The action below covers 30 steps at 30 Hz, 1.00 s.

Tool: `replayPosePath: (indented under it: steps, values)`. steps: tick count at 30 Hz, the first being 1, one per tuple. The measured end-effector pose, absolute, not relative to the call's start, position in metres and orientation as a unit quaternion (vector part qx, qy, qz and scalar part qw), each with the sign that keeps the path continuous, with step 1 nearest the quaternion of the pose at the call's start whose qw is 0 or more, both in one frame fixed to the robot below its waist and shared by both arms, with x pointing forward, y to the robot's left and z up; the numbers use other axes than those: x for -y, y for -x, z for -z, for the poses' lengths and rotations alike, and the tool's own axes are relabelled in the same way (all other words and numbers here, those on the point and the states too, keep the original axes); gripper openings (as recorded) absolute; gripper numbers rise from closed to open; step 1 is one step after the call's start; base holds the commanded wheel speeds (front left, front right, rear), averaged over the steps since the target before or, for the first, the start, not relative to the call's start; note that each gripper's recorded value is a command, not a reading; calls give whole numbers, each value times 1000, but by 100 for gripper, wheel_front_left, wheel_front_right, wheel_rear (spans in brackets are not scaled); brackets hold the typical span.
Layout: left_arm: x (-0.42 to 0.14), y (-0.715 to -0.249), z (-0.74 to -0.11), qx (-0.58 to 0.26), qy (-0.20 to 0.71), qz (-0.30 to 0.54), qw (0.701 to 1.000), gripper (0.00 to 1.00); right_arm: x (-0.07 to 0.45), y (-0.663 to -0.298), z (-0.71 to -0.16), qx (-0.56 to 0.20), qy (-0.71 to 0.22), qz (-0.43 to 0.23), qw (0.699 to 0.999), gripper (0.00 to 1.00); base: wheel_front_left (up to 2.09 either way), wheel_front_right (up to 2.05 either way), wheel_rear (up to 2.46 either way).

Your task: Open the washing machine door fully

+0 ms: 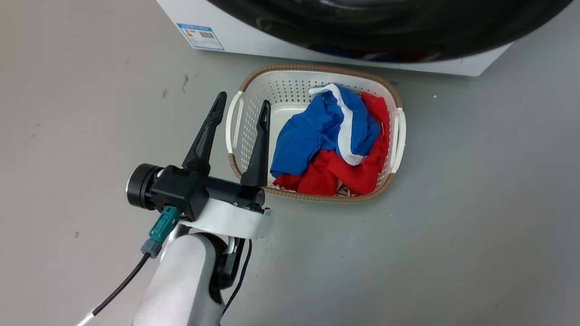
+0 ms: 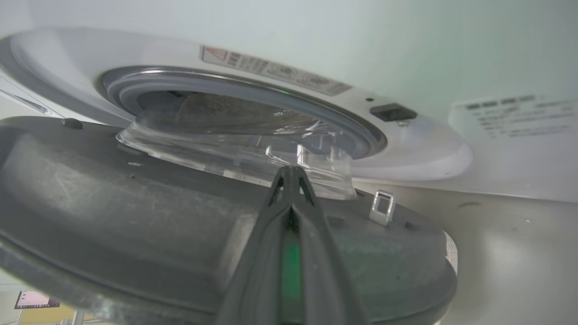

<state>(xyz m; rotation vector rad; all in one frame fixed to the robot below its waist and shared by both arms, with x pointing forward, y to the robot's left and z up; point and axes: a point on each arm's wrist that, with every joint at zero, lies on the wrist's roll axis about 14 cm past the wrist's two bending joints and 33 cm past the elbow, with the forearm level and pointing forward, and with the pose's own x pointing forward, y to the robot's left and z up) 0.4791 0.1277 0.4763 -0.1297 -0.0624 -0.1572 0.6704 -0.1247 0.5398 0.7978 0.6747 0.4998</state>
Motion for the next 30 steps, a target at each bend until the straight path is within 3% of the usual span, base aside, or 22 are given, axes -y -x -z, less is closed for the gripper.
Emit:
replayPosePath:
  steps: [9, 30]
  values:
    - [-134, -468, -499, 54, 60, 71, 994, 100, 101, -612, -527, -389, -339, -285, 808, 0, 0, 0, 0]
    - [-138, -403, -530, 75, 64, 75, 992, 100, 20, -448, -556, -401, -292, -443, 747, 0, 0, 0, 0]
